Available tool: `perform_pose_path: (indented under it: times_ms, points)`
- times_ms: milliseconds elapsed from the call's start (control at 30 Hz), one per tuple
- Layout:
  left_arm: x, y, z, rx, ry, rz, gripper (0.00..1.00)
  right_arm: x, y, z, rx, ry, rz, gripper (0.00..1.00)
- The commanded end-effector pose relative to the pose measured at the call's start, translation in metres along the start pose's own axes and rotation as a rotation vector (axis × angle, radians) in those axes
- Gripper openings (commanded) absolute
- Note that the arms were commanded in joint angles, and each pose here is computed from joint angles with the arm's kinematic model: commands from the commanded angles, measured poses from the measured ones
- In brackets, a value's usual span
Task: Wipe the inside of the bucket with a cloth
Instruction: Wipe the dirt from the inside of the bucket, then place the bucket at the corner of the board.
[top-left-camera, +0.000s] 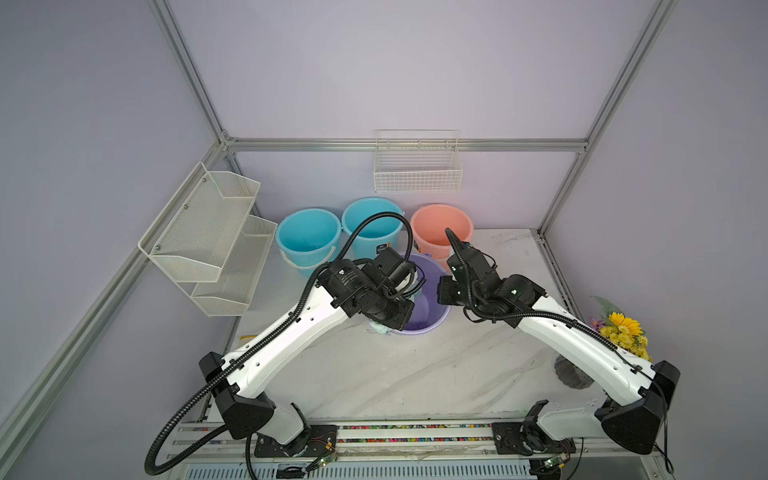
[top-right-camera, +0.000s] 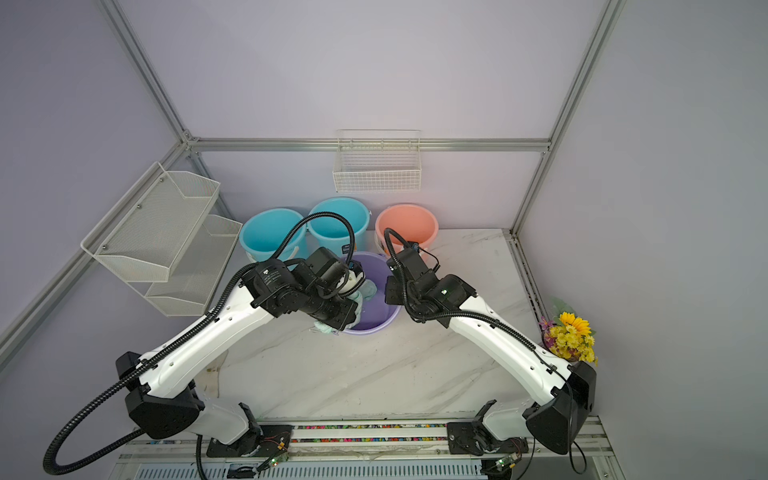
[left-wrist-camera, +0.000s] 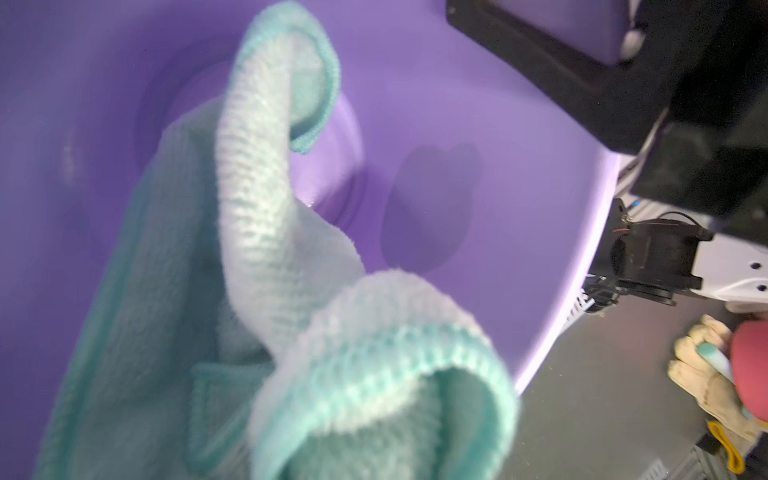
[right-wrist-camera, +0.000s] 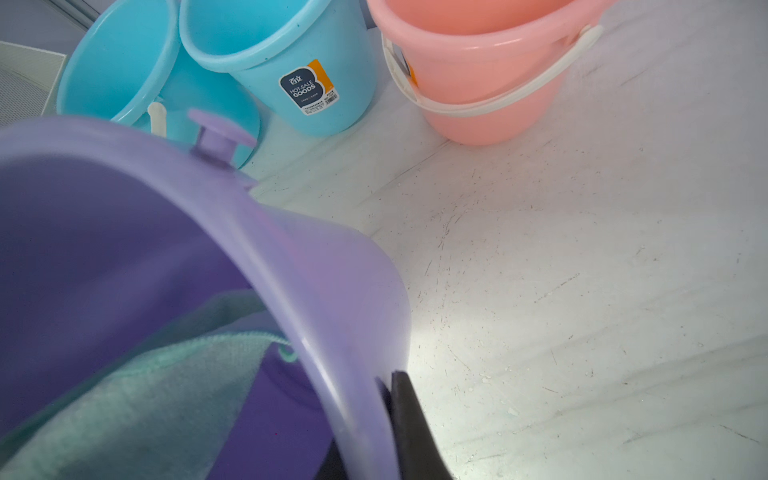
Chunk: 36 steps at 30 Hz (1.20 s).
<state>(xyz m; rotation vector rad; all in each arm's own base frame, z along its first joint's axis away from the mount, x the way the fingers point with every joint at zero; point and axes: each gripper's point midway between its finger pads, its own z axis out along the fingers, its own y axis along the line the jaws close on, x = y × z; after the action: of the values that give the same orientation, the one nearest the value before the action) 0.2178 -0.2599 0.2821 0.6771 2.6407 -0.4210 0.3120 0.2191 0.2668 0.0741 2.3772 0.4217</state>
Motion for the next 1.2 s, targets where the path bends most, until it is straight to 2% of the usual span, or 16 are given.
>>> perform_pose_path:
  times_ms: [0,200,400,600,833,900,1167]
  points:
    - [-0.001,0.031,-0.037,-0.159,-0.079,0.006,0.00,-0.034,-0.013,-0.009,0.036,-0.101,0.038,0.00]
    - [-0.028,0.038,-0.059,-0.191,-0.223,-0.030,0.00,-0.049,-0.055,-0.015,0.117,-0.119,0.056,0.00]
    - [-0.033,0.063,-0.041,-0.277,-0.213,-0.074,0.00,-0.056,-0.102,-0.023,0.186,-0.120,0.098,0.00]
    - [-0.021,0.090,0.006,-0.348,-0.110,-0.122,0.00,-0.067,-0.149,-0.031,0.251,-0.126,0.153,0.00]
    - [-0.011,0.113,0.076,-0.391,-0.002,-0.149,0.00,-0.085,-0.208,-0.028,0.330,-0.134,0.257,0.00]
    - [-0.010,0.117,0.093,-0.400,0.022,-0.157,0.03,-0.094,-0.223,-0.027,0.345,-0.148,0.286,0.00]
    - [-0.018,0.110,0.153,-0.295,0.085,-0.173,0.14,-0.133,-0.274,0.001,0.379,-0.158,0.358,0.00]
